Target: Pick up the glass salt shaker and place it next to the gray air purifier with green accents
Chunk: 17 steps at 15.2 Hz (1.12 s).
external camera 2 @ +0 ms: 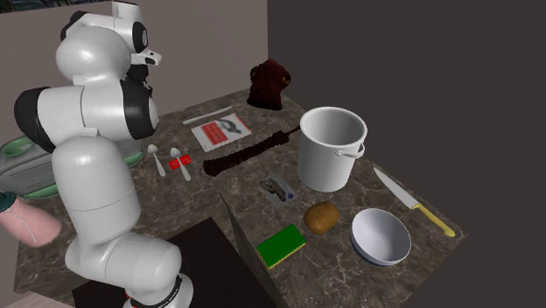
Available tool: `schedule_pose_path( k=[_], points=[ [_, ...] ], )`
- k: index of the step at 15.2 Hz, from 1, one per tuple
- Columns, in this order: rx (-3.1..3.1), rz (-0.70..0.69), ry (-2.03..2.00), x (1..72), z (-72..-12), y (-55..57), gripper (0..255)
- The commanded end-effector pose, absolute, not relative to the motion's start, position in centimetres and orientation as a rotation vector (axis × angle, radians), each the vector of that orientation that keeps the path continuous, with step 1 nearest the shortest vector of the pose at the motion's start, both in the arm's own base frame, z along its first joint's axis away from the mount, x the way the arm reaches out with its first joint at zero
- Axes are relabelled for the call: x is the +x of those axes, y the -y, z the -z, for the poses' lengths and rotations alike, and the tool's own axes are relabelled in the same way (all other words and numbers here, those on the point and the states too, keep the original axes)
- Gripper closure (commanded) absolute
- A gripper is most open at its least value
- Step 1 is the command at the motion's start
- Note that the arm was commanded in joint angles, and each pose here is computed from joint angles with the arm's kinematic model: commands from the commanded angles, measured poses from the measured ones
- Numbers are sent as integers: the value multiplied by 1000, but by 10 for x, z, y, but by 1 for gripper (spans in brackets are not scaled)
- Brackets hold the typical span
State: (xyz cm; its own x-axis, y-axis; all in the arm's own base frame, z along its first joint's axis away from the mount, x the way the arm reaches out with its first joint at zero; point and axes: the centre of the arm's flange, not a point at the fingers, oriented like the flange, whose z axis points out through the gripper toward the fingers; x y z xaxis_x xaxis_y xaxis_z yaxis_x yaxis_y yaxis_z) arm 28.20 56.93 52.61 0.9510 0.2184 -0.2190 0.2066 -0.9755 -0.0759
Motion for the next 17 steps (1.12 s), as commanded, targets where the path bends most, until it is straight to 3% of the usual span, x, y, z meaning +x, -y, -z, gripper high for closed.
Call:
schedule_pose_path(
  k=[1, 17],
  points=[
    [-3051, -351, 332, 282, -515, -568, 255],
    [-3051, -351, 332, 282, -431, -568, 255]
  ],
)
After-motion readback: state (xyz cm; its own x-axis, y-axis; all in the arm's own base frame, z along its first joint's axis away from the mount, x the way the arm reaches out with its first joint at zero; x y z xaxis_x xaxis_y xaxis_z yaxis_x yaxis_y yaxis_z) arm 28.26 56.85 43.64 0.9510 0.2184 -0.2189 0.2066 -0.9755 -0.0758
